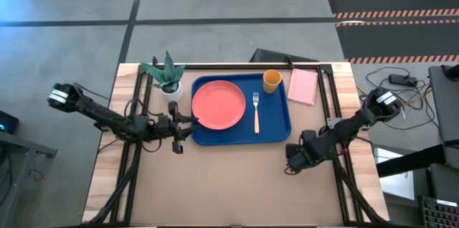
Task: Pick and place plate/cup/fork/spoon on tray
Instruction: Put the blue spoon on the blue tray on the right of the yellow fork, then return to Home Position
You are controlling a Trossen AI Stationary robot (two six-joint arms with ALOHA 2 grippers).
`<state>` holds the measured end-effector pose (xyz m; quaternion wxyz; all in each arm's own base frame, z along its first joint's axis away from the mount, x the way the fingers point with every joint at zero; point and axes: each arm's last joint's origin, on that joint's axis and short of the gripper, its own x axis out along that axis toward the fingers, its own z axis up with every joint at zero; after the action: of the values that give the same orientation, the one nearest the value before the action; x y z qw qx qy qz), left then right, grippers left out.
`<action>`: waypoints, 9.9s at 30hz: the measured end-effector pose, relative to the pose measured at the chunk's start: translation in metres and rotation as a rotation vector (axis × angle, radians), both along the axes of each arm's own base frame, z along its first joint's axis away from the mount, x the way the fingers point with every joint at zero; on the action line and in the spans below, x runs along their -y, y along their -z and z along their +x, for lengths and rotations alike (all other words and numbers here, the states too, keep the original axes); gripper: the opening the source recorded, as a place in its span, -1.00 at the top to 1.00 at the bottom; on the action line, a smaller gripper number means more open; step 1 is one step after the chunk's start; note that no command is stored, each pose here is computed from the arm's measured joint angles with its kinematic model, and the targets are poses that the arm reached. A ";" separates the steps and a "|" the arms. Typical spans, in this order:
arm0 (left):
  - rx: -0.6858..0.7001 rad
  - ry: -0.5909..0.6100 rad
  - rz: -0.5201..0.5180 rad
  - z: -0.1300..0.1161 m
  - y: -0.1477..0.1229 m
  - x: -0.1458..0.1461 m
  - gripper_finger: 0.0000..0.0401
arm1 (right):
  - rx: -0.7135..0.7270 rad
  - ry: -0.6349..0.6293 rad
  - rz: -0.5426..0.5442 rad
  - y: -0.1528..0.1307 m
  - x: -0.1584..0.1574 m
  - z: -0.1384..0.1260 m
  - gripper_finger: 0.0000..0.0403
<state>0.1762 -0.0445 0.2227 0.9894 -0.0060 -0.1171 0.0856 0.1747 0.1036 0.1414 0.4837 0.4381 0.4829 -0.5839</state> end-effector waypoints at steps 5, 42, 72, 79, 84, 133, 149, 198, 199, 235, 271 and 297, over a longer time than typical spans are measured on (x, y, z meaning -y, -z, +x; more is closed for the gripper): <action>0.016 -0.014 0.045 -0.003 -0.005 -0.001 0.43 | -0.005 0.082 -0.071 -0.004 -0.008 -0.009 -0.08; 0.125 -0.079 0.180 -0.026 -0.024 -0.009 0.43 | -0.031 0.041 -0.190 0.017 -0.028 0.001 0.91; 0.127 -0.078 0.178 -0.026 -0.024 -0.009 0.43 | 0.013 -0.106 -0.126 -0.031 -0.055 0.019 0.96; 0.128 -0.078 0.177 -0.026 -0.024 -0.009 0.43 | 0.023 -0.116 -0.096 -0.021 -0.058 0.021 0.95; 0.128 -0.078 0.177 -0.026 -0.024 -0.009 0.43 | -0.013 -0.102 -0.142 -0.016 -0.053 0.015 0.82; 0.129 -0.079 0.177 -0.026 -0.024 -0.009 0.43 | 0.076 -0.136 -0.265 0.015 -0.038 0.006 0.95; 0.130 -0.078 0.177 -0.027 -0.024 -0.009 0.43 | 0.052 -0.160 -0.206 -0.037 -0.053 0.020 0.95; 0.133 -0.079 0.176 -0.027 -0.025 -0.009 0.43 | 0.238 -0.208 -0.399 -0.041 0.103 0.116 0.95; 0.136 -0.079 0.175 -0.027 -0.025 -0.009 0.43 | 0.244 -0.202 -0.397 -0.040 0.106 0.117 0.95; 0.141 -0.080 0.173 -0.028 -0.026 -0.009 0.43 | 0.181 -0.158 -0.278 -0.003 0.139 0.126 0.96; 0.140 -0.080 0.173 -0.028 -0.026 -0.009 0.43 | 0.170 -0.151 -0.327 0.010 0.150 0.129 0.95; 0.140 -0.080 0.174 -0.028 -0.026 -0.009 0.43 | 0.148 -0.164 -0.329 0.015 0.150 0.130 0.66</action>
<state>0.1481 -0.0351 0.2484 0.9714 0.0786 -0.1930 0.1139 0.3042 -0.0467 0.1265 0.6290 0.3539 0.3781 -0.5798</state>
